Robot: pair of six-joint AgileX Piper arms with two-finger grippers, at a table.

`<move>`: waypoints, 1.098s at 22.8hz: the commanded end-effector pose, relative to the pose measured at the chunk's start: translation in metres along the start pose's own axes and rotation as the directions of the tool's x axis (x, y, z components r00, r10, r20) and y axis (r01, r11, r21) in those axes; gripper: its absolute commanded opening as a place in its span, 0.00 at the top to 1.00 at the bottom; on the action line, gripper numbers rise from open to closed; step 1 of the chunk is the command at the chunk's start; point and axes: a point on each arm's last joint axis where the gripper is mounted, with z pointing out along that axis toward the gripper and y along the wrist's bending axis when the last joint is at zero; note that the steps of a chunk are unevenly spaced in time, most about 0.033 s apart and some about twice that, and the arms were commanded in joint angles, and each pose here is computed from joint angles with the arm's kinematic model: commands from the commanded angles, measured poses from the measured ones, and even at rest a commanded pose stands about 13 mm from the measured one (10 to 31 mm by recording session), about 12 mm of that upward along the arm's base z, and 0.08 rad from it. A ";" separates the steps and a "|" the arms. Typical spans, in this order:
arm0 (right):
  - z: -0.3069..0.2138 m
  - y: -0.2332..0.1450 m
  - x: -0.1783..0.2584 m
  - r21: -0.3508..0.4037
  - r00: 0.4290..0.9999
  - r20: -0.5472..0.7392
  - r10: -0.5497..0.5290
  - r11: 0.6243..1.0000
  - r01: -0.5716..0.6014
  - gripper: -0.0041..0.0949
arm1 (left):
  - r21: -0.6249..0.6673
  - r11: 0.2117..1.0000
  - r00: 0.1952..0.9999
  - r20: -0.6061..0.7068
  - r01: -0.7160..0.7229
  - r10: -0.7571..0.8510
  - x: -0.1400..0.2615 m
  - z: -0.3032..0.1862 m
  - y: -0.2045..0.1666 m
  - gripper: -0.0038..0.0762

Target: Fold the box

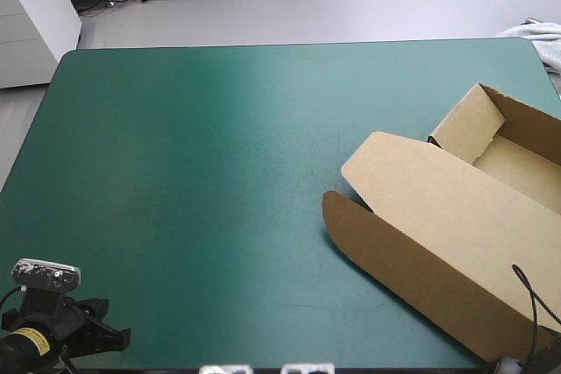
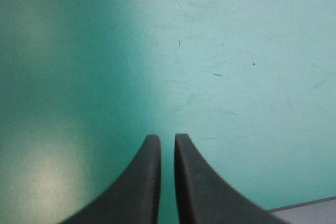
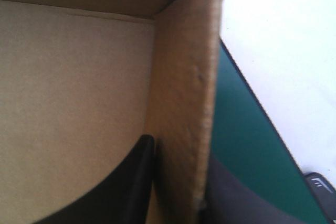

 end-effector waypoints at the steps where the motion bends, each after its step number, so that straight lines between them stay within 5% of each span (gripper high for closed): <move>1: -0.027 -0.008 -0.006 0.084 0.992 0.095 -0.085 0.993 0.077 0.58 | 0.005 1.000 1.000 0.017 -0.003 0.003 -0.005 -0.004 0.000 0.88; 3: -0.037 -0.010 -0.012 0.109 0.988 0.114 -0.108 0.989 0.096 0.52 | 0.001 1.000 1.000 0.017 -0.004 0.004 -0.005 -0.004 0.000 0.88; 10: -0.114 -0.009 -0.020 0.094 0.951 0.302 -0.069 0.995 0.042 0.51 | -0.037 0.999 0.999 0.019 -0.025 0.025 -0.006 -0.004 0.003 0.88; 15: -0.153 0.000 0.001 0.014 0.936 0.351 -0.035 0.999 0.033 0.51 | -0.044 0.999 0.999 0.019 -0.027 0.028 -0.006 -0.004 0.004 0.88; 25: -0.215 0.020 0.062 -0.146 0.868 0.497 0.013 0.987 0.069 0.70 | -0.039 0.999 0.995 0.093 -0.024 0.028 -0.004 -0.010 0.004 0.88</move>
